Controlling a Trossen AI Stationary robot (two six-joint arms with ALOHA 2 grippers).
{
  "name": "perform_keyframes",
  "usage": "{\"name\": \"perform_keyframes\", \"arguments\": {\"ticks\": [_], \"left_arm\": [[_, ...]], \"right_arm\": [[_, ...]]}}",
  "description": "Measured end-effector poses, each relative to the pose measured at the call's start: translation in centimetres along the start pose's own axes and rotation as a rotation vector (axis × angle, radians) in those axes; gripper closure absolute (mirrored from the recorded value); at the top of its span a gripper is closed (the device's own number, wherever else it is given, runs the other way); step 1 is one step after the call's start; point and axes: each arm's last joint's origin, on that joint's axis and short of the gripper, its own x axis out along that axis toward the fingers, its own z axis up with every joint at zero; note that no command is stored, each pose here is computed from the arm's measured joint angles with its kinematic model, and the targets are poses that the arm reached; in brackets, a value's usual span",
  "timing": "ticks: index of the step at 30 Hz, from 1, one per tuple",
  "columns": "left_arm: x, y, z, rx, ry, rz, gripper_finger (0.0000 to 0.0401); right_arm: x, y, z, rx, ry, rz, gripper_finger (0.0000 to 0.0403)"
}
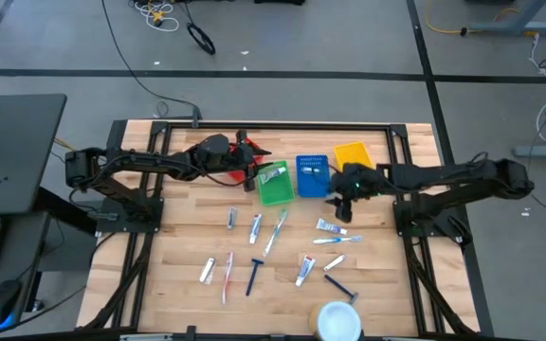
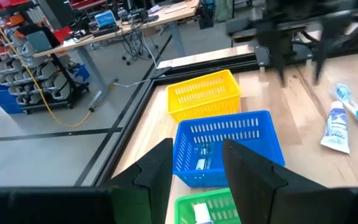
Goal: Pick & Place Travel size toiletries
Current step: Put the blue razor into the yellow bin
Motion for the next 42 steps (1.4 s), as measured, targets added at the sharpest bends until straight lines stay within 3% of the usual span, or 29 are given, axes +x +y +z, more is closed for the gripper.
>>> {"name": "perform_keyframes", "arguments": {"ticks": [9,19,26,42], "left_arm": [[0.0,0.0,0.0,-0.132,-0.003,0.0,0.0254],[0.0,0.1,0.6,-0.228,-0.063,-0.001,0.0254],[0.0,0.1,0.6,-0.234,-0.067,-0.001,0.0254],[0.0,0.1,0.7,-0.254,-0.07,-0.003,0.0253]], "right_arm": [[-1.2,5.1,-2.6,0.061,0.155,0.138,0.0227],[-2.8,11.2,-5.3,0.159,0.147,0.234,0.0227],[-1.3,15.6,-7.2,0.279,0.192,0.315,0.0227],[2.1,19.7,-11.1,0.347,0.363,0.261,0.0227]]}}
